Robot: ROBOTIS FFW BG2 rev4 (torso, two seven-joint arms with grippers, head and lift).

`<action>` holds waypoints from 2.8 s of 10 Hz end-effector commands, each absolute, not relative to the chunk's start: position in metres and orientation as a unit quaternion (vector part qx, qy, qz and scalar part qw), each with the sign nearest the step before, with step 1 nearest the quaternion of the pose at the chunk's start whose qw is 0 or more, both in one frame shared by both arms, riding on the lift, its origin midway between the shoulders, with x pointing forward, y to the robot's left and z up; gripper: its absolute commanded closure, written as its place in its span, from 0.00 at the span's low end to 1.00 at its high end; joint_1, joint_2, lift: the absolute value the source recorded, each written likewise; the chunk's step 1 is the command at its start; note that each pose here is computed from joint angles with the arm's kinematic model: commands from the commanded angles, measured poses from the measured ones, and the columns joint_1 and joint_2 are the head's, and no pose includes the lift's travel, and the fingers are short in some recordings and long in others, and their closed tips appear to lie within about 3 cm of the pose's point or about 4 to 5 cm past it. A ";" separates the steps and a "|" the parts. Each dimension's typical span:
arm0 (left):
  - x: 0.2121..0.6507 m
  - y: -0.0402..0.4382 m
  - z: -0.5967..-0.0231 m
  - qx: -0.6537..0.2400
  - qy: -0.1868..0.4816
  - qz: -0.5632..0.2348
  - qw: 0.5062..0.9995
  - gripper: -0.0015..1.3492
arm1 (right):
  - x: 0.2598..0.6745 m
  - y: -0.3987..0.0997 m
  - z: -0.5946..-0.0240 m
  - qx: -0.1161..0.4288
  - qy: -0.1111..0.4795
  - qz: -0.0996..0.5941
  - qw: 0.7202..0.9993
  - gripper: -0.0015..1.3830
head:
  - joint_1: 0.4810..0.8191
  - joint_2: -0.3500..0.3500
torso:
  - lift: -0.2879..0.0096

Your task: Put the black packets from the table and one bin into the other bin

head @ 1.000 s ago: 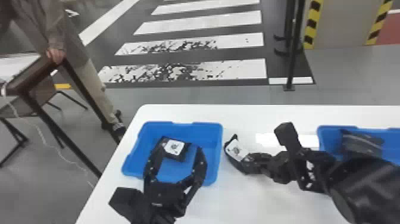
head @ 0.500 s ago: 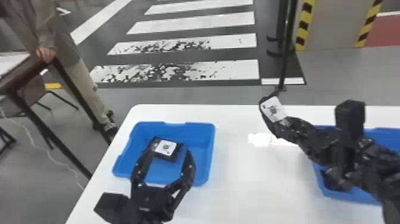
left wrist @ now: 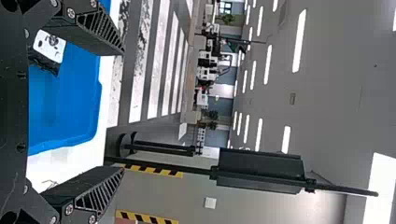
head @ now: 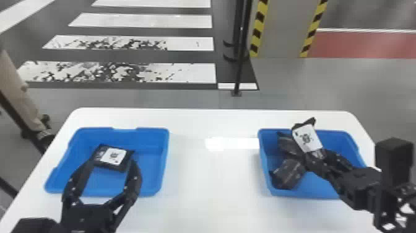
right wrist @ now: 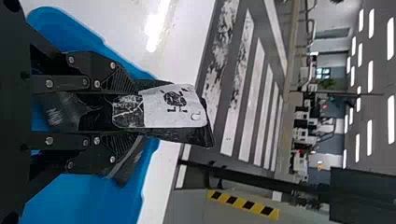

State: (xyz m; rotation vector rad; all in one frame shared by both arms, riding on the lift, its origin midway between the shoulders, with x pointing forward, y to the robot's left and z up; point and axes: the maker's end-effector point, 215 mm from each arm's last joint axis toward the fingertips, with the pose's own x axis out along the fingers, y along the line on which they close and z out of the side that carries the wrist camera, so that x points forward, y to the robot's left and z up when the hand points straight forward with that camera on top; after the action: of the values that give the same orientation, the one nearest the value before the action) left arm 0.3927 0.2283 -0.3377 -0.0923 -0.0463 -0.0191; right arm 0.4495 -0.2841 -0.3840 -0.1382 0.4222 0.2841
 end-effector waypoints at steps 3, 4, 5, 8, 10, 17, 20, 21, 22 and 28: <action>0.392 0.230 -0.338 -0.043 -0.023 -0.010 0.999 0.12 | 0.423 -0.392 -0.432 -0.095 0.272 0.042 0.957 0.64 | 0.63 0.26 | 0.60; 0.392 0.229 -0.339 -0.041 -0.022 -0.011 0.999 0.12 | 0.432 -0.399 -0.438 -0.092 0.271 0.041 0.957 0.62 | 0.63 0.23 | 0.60; 0.393 0.228 -0.338 -0.040 -0.023 -0.012 0.999 0.12 | 0.442 -0.402 -0.441 -0.089 0.263 0.044 0.960 0.54 | 0.63 0.19 | 0.60; 0.395 0.228 -0.333 -0.031 -0.030 -0.014 0.999 0.11 | 0.444 -0.380 -0.425 -0.069 0.207 0.079 0.973 0.03 | 0.63 0.18 | 0.60; 0.406 0.235 -0.331 -0.017 -0.028 -0.015 0.999 0.11 | 0.427 -0.373 -0.392 -0.076 0.149 0.076 0.983 0.13 | 0.63 0.21 | 0.60; 0.499 0.342 -0.378 0.174 0.143 -0.073 0.972 0.12 | 0.394 -0.342 -0.388 -0.040 0.129 0.092 0.987 0.14 | 0.63 0.42 | 0.60; 0.522 0.344 -0.426 0.181 0.211 -0.120 0.953 0.12 | 0.398 -0.324 -0.395 -0.024 0.131 0.113 0.985 0.14 | 0.63 0.51 | 0.60; 0.529 0.330 -0.444 0.177 0.235 -0.143 0.945 0.12 | 0.399 -0.316 -0.399 -0.017 0.132 0.122 0.984 0.14 | 0.63 0.53 | 0.60; 0.538 0.315 -0.457 0.182 0.249 -0.167 0.937 0.12 | 0.399 -0.308 -0.404 -0.011 0.135 0.129 0.982 0.14 | 0.63 0.53 | 0.60; 0.529 0.376 -0.517 0.216 0.345 -0.152 0.901 0.11 | 0.397 -0.289 -0.418 0.007 0.145 0.149 0.978 0.14 | 0.63 0.59 | 0.60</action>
State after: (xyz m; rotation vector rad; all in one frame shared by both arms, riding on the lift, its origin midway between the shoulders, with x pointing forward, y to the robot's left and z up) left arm 0.5301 0.3686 -0.5152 0.4576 0.7089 -0.3232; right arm 0.3980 -0.2910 -0.4167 0.0107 0.2897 0.2966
